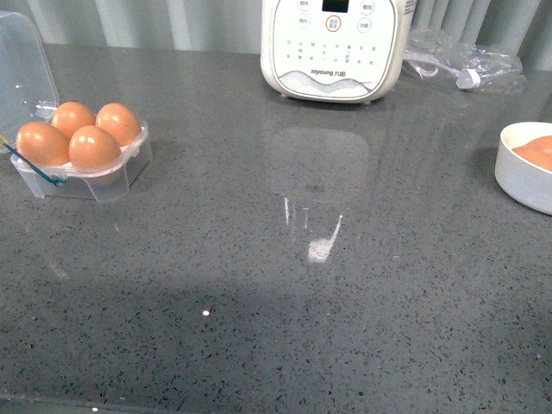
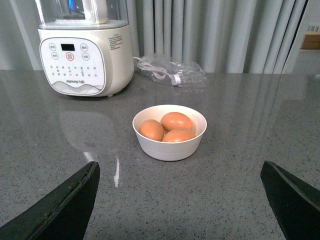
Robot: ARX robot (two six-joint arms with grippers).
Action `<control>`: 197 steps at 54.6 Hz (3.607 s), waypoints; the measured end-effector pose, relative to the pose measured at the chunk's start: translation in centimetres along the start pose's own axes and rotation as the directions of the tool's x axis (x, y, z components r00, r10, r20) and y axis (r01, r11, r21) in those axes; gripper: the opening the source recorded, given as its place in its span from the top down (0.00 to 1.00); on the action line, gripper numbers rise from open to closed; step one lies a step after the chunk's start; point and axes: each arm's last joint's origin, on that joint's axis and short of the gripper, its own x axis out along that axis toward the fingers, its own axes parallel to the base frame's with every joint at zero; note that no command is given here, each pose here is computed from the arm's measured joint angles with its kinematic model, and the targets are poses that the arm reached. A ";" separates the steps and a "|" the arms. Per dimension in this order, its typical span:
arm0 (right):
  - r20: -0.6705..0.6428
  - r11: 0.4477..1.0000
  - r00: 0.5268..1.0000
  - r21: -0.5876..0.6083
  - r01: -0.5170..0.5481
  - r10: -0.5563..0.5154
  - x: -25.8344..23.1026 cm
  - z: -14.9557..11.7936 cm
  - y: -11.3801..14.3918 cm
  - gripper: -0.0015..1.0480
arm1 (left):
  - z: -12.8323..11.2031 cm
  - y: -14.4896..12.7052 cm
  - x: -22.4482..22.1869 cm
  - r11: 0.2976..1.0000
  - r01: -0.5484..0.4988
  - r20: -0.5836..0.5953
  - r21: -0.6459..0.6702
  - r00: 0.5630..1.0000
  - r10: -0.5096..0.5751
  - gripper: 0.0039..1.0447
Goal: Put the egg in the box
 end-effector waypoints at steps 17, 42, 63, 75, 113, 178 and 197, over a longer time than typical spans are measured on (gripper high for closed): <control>0.000 1.000 1.000 0.000 0.000 0.000 0.0 0.0 0.0 0.07 | 2.8 0.5 4.4 1.000 0.015 -0.019 0.010 1.000 -0.015 0.06; 0.000 1.000 1.000 0.000 0.000 0.000 0.0 0.0 0.0 0.07 | 4.3 -2.3 7.9 0.997 0.070 -0.032 0.019 0.997 -0.070 0.06; 0.000 1.000 1.000 0.000 0.000 0.000 0.0 0.0 0.0 0.07 | 4.1 -6.0 7.3 0.988 0.145 -0.046 0.054 0.989 -0.143 0.06; 0.000 1.000 1.000 0.000 0.000 0.000 0.0 0.0 0.0 0.07 | 3.6 -9.3 4.3 0.964 0.251 -0.092 0.083 0.966 -0.243 0.06; 0.000 1.000 1.000 0.000 0.000 0.000 0.0 0.0 0.0 0.07 | 4.2 -10.8 -3.8 0.938 0.327 -0.070 0.115 0.945 -0.321 0.06; 0.000 1.000 1.000 0.000 0.000 0.000 0.0 0.0 0.0 0.07 | 1.5 -6.4 -10.6 0.944 0.303 -0.094 0.127 0.951 -0.293 0.06; 0.000 1.000 1.000 0.000 0.000 0.000 0.0 0.0 0.0 0.07 | -0.7 -5.4 -10.6 0.967 0.250 0.227 0.053 0.940 -0.256 0.33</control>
